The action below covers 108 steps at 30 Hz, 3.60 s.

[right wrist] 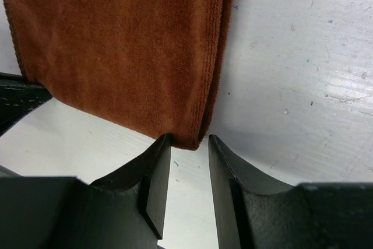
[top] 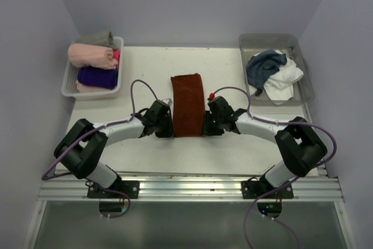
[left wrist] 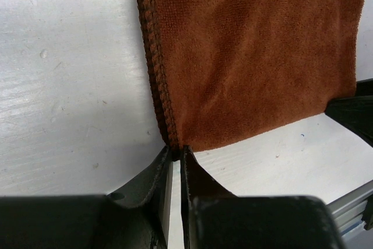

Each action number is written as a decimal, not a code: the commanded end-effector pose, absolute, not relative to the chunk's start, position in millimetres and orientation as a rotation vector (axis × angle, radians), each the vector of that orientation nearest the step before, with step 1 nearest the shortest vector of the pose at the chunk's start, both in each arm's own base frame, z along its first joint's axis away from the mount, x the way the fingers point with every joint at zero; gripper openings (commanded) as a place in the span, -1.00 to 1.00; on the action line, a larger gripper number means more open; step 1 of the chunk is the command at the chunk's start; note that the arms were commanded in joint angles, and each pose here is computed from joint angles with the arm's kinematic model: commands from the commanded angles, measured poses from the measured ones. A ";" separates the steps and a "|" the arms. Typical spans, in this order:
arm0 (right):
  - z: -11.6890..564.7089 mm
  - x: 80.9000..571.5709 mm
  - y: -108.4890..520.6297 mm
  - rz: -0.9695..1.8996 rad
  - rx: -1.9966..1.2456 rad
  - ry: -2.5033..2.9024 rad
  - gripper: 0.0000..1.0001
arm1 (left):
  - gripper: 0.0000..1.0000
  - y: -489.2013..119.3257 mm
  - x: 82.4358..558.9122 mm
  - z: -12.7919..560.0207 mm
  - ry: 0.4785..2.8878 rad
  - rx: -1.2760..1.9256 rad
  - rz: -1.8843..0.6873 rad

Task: Roll the towels
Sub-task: Roll the towel

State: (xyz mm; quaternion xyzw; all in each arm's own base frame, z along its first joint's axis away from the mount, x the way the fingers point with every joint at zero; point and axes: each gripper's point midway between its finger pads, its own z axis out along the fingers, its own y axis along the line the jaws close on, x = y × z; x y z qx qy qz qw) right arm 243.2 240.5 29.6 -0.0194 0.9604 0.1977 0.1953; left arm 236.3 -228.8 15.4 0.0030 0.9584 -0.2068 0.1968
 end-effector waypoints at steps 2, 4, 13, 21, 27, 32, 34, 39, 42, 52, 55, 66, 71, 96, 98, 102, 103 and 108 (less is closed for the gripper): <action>23.3 248.9 243.4 0.552 -0.034 2.672 -0.28 | -0.84 -226.4 239.1 11.4 2.678 -0.029 -0.571; 22.5 249.5 243.7 0.552 -0.029 2.670 -0.31 | -0.86 -227.2 241.0 13.3 2.674 -0.024 -0.566; 22.0 250.7 246.6 0.576 -0.024 2.652 -1.00 | -1.00 -225.6 240.1 17.5 2.667 -0.024 -0.567; 28.5 239.2 238.8 0.570 -0.029 2.652 -1.00 | -1.00 -224.0 233.1 32.3 2.643 -0.037 -0.611; 36.8 226.5 234.8 0.580 -0.027 2.647 -1.00 | -1.00 -224.8 226.5 48.6 2.616 -0.074 -0.667; 52.4 223.2 230.2 0.586 -0.015 2.618 -1.00 | -1.00 -222.3 220.0 61.5 2.597 -0.101 -0.686; 62.4 227.3 228.0 0.580 -0.007 2.589 -1.00 | -1.00 -222.0 223.7 69.0 2.579 -0.113 -0.680; 81.4 240.6 226.0 0.530 -0.021 2.541 -1.00 | -1.00 -218.7 239.8 89.3 2.538 -0.150 -0.614; 86.1 249.3 227.5 0.498 -0.033 2.529 -1.00 | -1.00 -214.0 251.7 95.1 2.530 -0.172 -0.539; 87.3 270.1 238.5 0.454 -0.057 2.528 -1.00 | -1.00 -213.5 270.0 90.8 2.550 -0.204 -0.498; 86.5 275.0 238.2 0.434 -0.050 2.524 -1.00 | -1.00 -214.4 277.3 92.2 2.539 -0.206 -0.502; 79.6 314.4 241.1 0.376 -0.044 2.531 -1.00 | -1.00 -214.6 316.8 90.6 2.506 -0.217 -0.498; 72.0 333.0 242.3 0.366 -0.033 2.542 -0.98 | -1.00 -220.6 338.4 83.5 2.514 -0.194 -0.493; 100.8 351.9 223.9 0.402 0.078 2.447 0.11 | -0.34 -232.2 325.9 118.2 2.458 -0.069 -0.603; 109.7 346.5 222.7 0.414 0.070 2.430 0.13 | -0.43 -238.5 322.3 114.2 2.462 -0.063 -0.657; 119.9 334.9 224.3 0.417 0.027 2.411 0.10 | -0.67 -250.2 321.2 105.7 2.478 -0.032 -0.723; 120.4 331.9 225.8 0.418 0.014 2.415 0.03 | -0.70 -253.4 323.9 106.2 2.466 -0.026 -0.743; 107.0 318.8 244.8 0.421 -0.099 2.466 -0.60 | -0.81 -264.5 333.2 91.0 2.481 -0.002 -0.765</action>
